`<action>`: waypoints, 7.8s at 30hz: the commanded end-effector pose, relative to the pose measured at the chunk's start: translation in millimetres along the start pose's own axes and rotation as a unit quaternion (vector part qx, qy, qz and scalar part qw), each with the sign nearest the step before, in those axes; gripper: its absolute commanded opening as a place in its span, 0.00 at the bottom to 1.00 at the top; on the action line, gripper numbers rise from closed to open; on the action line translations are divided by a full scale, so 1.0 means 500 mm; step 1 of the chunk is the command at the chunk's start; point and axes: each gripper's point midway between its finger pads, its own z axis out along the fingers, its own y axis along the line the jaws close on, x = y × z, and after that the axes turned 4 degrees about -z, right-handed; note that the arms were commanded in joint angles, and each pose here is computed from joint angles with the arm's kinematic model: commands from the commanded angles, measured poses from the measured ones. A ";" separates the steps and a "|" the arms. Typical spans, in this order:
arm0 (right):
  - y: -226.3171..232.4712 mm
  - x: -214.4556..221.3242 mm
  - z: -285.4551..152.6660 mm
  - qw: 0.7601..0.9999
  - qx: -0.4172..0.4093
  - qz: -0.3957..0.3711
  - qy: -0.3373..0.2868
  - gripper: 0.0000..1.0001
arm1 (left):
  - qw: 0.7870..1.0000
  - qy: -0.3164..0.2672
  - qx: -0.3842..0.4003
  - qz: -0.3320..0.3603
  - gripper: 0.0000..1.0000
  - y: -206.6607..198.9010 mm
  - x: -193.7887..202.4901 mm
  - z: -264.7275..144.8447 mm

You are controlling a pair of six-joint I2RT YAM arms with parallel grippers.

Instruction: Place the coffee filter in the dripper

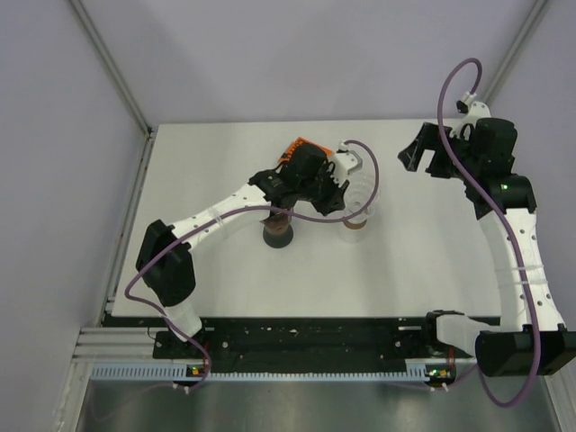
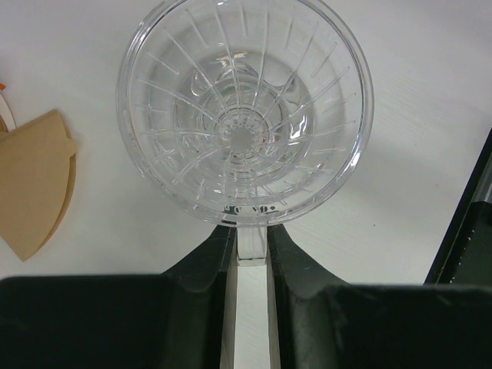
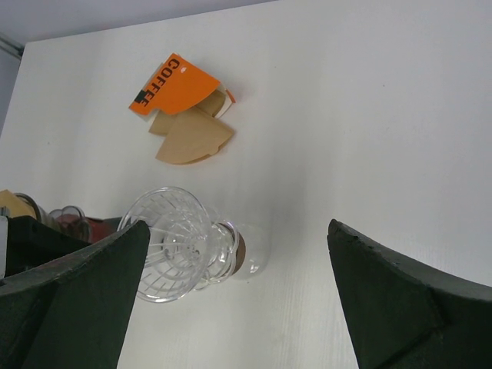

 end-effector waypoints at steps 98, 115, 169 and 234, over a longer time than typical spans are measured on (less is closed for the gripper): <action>0.170 0.370 0.601 0.892 -0.215 0.285 0.279 0.65 | 0.941 -0.107 -0.276 -0.165 0.75 0.365 -0.061 -0.558; 0.187 0.360 0.620 0.878 -0.230 0.341 0.243 0.59 | 0.942 -0.108 -0.269 -0.170 0.75 0.366 -0.056 -0.555; 0.189 0.208 0.553 0.923 -0.231 0.273 0.142 0.00 | 0.944 -0.110 -0.260 -0.169 0.76 0.361 -0.051 -0.557; 0.291 -0.190 -0.188 0.888 -0.306 0.224 -0.259 0.00 | 0.794 -0.284 -0.289 0.453 0.61 -0.101 -0.424 -0.355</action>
